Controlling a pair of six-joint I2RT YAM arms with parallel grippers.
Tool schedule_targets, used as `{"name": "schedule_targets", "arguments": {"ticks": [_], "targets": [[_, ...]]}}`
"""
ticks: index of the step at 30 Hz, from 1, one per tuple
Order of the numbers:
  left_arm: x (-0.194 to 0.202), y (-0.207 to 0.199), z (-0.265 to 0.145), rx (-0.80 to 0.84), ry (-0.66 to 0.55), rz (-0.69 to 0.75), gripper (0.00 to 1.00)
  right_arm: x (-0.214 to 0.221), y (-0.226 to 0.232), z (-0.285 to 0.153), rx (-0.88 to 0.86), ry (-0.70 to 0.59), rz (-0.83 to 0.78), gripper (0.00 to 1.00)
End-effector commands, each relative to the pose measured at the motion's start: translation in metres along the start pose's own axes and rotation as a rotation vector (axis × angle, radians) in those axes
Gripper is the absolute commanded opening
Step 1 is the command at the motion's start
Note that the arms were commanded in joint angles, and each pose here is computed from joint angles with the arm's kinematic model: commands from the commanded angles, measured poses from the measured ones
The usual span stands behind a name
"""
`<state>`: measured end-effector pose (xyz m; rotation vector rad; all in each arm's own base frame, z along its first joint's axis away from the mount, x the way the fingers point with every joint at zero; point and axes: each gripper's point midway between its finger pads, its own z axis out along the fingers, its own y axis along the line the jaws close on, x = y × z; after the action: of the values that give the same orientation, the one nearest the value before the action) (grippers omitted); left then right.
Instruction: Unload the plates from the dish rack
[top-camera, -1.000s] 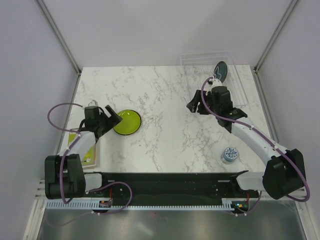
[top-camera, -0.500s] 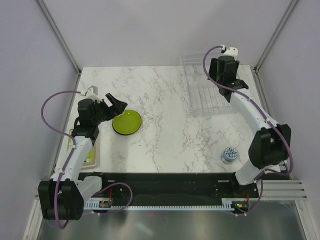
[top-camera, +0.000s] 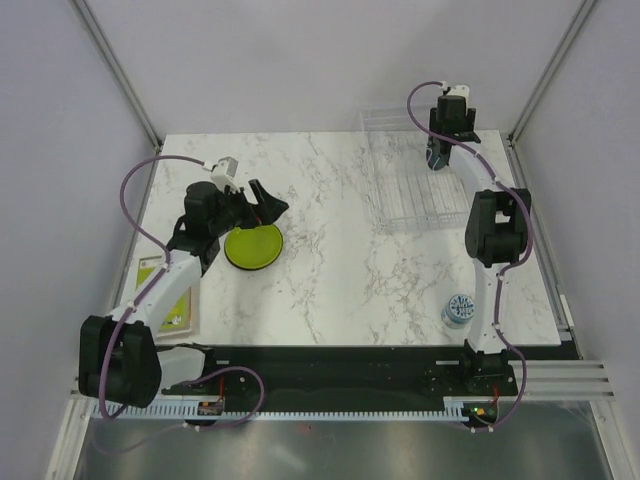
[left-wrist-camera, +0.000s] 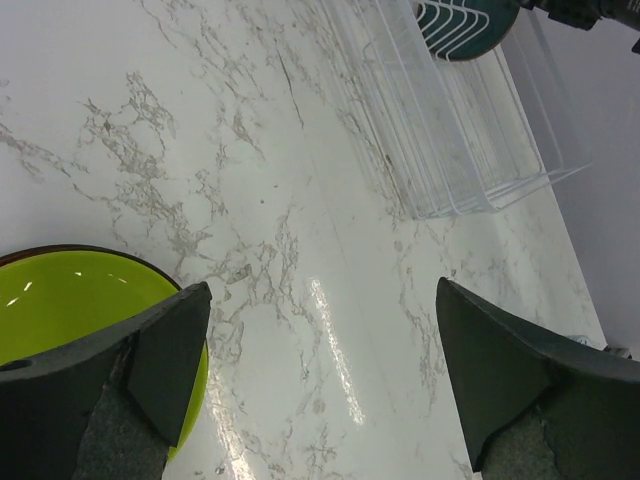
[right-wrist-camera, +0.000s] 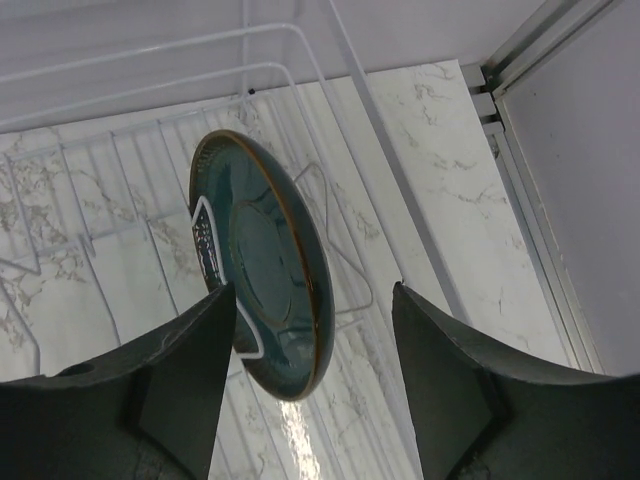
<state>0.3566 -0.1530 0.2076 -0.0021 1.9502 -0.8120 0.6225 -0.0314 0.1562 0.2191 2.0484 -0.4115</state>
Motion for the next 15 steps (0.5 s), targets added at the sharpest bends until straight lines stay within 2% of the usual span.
{"name": "schedule_targets", "arguments": {"ticks": [1,15], "targets": [[-0.016,-0.003,0.015,0.033,-0.036,0.073,1.0,-0.023,-0.003,0.012,0.023,-0.054,-0.055,0.69],[-0.001,0.006,0.026,0.029,-0.001,0.054,1.0,-0.005,-0.002,0.038,-0.021,-0.016,-0.031,0.54]]}}
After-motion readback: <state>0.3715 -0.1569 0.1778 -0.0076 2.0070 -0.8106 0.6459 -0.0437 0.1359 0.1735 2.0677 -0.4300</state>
